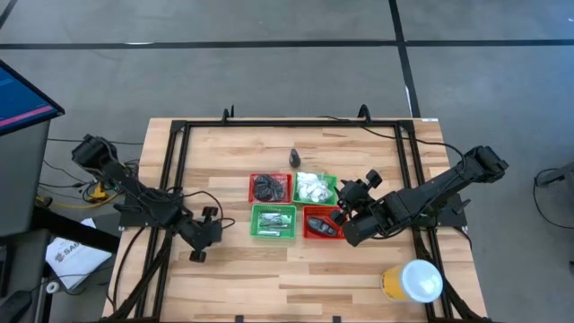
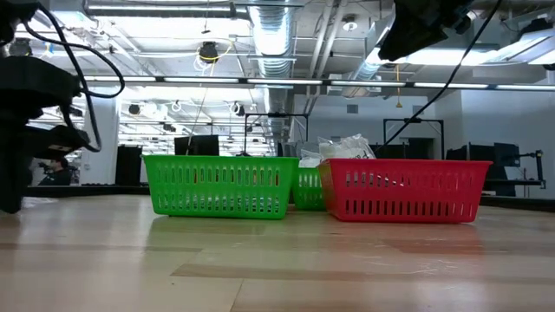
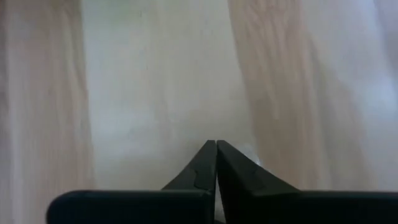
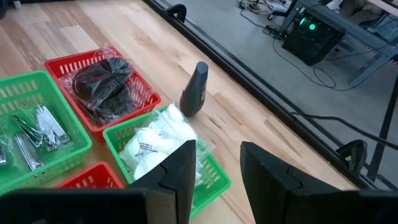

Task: Pick & Place Travel size toiletries
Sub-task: Put the black hairbrush into the left red basket

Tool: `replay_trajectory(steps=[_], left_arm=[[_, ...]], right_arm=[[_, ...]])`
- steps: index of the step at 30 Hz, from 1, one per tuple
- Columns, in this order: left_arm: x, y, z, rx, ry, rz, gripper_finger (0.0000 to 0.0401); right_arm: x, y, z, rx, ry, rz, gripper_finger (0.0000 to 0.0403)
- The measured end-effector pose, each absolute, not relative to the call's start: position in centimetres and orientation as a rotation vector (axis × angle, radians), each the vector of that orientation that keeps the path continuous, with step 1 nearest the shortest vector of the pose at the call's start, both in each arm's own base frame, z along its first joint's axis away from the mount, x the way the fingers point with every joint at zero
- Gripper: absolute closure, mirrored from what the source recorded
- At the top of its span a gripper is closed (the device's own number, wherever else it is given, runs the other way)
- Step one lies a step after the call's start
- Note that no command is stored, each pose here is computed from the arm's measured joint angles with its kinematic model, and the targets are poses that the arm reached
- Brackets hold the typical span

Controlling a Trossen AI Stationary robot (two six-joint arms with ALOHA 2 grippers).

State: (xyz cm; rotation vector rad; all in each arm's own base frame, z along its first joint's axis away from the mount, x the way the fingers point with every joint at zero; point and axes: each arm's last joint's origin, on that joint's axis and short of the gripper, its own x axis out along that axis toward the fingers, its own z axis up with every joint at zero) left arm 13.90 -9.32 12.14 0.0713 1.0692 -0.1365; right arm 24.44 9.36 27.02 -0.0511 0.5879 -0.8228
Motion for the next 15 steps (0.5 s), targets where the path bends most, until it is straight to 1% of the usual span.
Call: replay_trajectory(steps=[3,6,9,15], left_arm=[[14.0,-9.4,13.0,-0.035,1.048,-0.097,0.0385],[13.6,-9.1,13.2,-0.098,1.062,-0.050,0.0361],[13.7,-9.2,13.8,-0.130,1.020,-0.071,0.0331],[13.3,-9.1,14.3,-0.200,1.031,-0.081,0.0276]], right_arm=[[24.4,9.4,27.0,-0.052,0.588,-0.823,0.0287],[24.4,9.4,27.0,-0.056,0.590,-0.821,0.0287],[24.4,9.4,27.0,-0.056,0.590,-0.821,0.0287],[24.5,9.4,27.0,-0.054,0.588,-0.821,0.0287]])
